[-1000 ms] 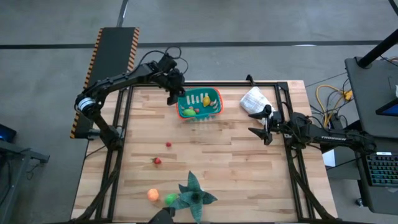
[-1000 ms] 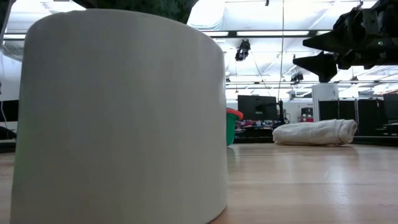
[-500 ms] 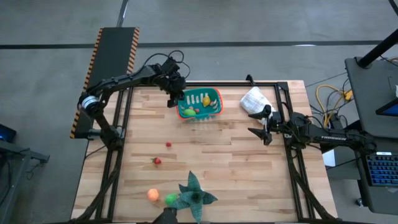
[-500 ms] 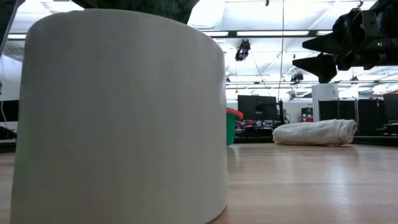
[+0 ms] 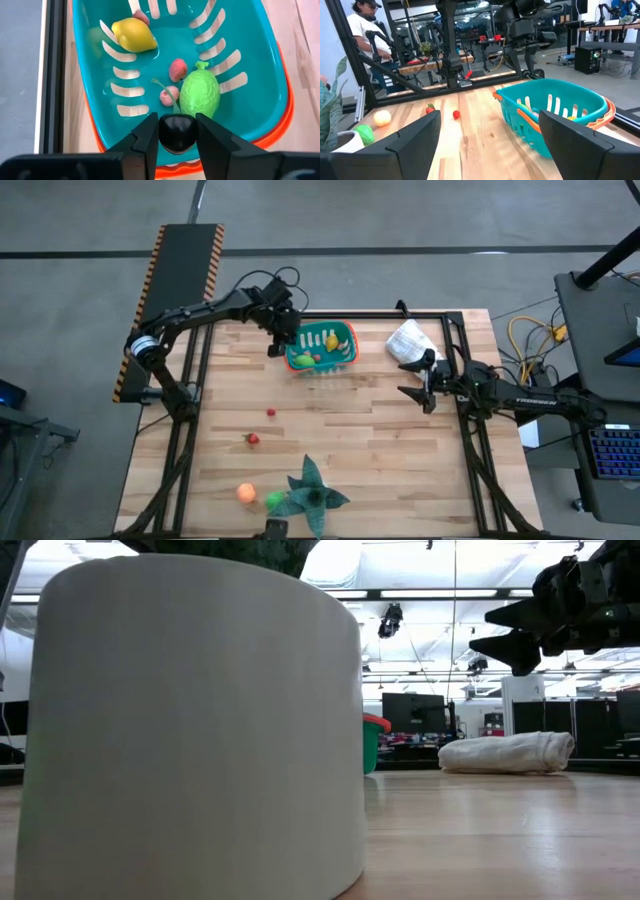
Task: Pick and placing Produce into tupperware
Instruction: Put the black cherry toy into the bin
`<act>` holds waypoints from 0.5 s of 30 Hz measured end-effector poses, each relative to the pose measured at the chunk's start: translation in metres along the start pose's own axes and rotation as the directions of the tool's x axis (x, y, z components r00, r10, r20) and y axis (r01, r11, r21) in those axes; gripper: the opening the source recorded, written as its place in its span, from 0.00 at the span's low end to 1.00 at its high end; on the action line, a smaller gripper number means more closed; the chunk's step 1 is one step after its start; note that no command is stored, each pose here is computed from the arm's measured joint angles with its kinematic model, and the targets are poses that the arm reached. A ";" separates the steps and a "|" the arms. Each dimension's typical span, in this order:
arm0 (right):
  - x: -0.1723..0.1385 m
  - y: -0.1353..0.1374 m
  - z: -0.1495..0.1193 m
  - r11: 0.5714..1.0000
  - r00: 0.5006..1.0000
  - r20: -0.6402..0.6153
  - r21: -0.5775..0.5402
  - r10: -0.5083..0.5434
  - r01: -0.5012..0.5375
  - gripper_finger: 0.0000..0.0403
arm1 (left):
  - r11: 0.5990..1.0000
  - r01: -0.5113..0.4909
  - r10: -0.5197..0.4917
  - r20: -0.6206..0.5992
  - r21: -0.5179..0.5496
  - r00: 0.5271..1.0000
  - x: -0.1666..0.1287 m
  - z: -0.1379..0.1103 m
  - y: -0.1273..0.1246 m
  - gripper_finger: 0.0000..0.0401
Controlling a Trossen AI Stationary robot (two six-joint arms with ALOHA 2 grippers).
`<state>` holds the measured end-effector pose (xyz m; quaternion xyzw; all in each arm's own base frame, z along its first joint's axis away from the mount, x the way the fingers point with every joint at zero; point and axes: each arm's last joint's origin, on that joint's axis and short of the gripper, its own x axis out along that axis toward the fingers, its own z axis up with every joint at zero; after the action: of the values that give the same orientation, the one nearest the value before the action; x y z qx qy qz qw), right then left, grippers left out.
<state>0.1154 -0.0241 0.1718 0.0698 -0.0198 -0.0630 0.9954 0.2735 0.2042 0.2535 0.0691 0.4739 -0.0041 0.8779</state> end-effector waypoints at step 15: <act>0.000 0.000 0.000 1.000 1.000 -0.002 0.000 0.000 0.000 0.81 | 0.999 -0.032 0.035 -0.127 0.022 0.991 0.027 -0.004 -0.006 0.22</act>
<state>0.1154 -0.0242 0.1717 0.0697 -0.0190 -0.0632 0.9954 0.2847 0.2003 0.2277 0.0859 0.5277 0.0104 0.8450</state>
